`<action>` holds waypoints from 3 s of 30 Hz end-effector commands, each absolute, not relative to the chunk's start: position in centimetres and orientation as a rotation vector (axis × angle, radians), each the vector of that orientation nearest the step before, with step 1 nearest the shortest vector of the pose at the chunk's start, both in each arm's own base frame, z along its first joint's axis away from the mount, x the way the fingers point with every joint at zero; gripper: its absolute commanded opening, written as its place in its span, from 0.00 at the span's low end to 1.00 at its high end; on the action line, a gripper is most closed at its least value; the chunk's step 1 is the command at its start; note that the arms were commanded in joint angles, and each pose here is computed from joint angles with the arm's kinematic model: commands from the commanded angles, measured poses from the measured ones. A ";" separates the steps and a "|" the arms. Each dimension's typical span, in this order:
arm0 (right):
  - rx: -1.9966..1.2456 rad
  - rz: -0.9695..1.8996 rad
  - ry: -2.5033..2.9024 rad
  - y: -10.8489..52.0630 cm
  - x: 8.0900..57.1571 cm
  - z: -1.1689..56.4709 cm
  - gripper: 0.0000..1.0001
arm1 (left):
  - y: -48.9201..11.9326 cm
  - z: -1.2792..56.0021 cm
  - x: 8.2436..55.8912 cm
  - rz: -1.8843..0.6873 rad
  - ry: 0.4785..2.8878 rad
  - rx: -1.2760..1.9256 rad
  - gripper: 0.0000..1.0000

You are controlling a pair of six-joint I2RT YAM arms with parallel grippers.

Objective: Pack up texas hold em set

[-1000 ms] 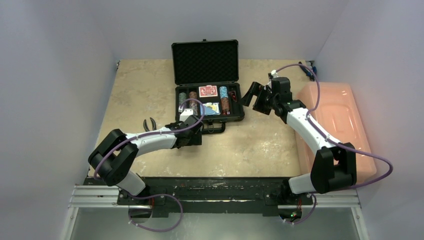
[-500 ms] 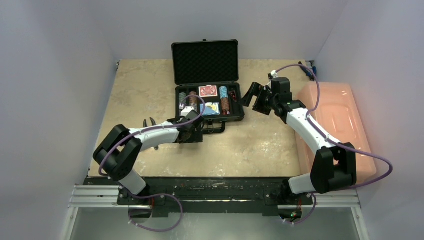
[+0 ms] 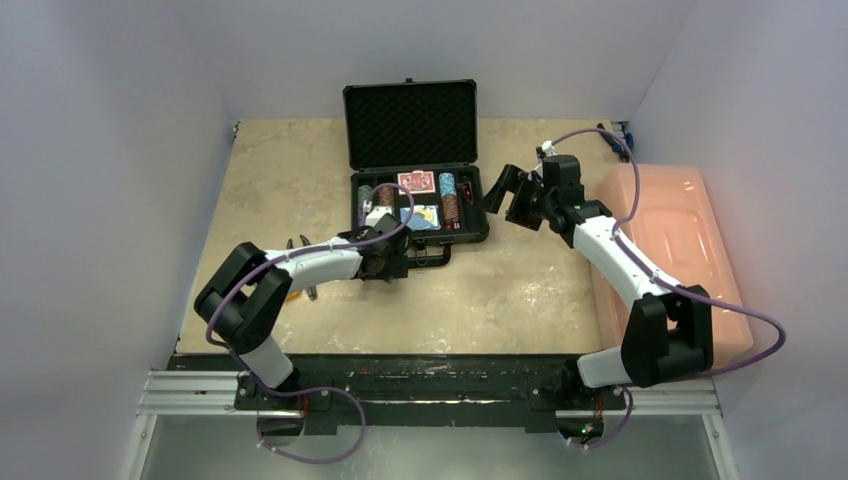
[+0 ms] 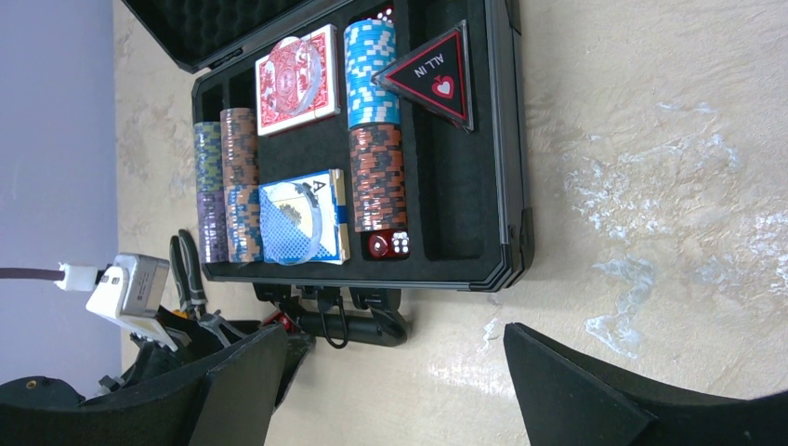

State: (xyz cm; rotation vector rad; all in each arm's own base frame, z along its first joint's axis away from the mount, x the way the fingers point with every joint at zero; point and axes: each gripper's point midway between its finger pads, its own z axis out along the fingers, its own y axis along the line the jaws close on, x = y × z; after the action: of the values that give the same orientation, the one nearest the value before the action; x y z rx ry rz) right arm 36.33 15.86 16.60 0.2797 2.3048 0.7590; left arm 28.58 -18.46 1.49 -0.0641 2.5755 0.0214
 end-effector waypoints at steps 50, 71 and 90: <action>0.259 0.580 2.149 13.0 36.4 17.0 0.91 | -14.0 9.1 24.0 0.058 2.524 -0.020 0.45; 0.271 0.554 2.175 12.8 36.9 15.9 0.91 | -20.5 16.9 31.3 -0.074 2.375 0.139 0.45; 0.292 0.526 2.193 12.4 36.9 15.2 0.93 | -27.4 17.8 38.9 -0.188 2.333 0.248 0.45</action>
State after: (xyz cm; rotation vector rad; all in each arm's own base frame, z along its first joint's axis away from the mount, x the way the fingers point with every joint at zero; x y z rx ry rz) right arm 36.28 12.72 14.81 0.3002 2.2200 0.5590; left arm 36.35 -25.70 15.40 0.2441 2.4105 -0.1133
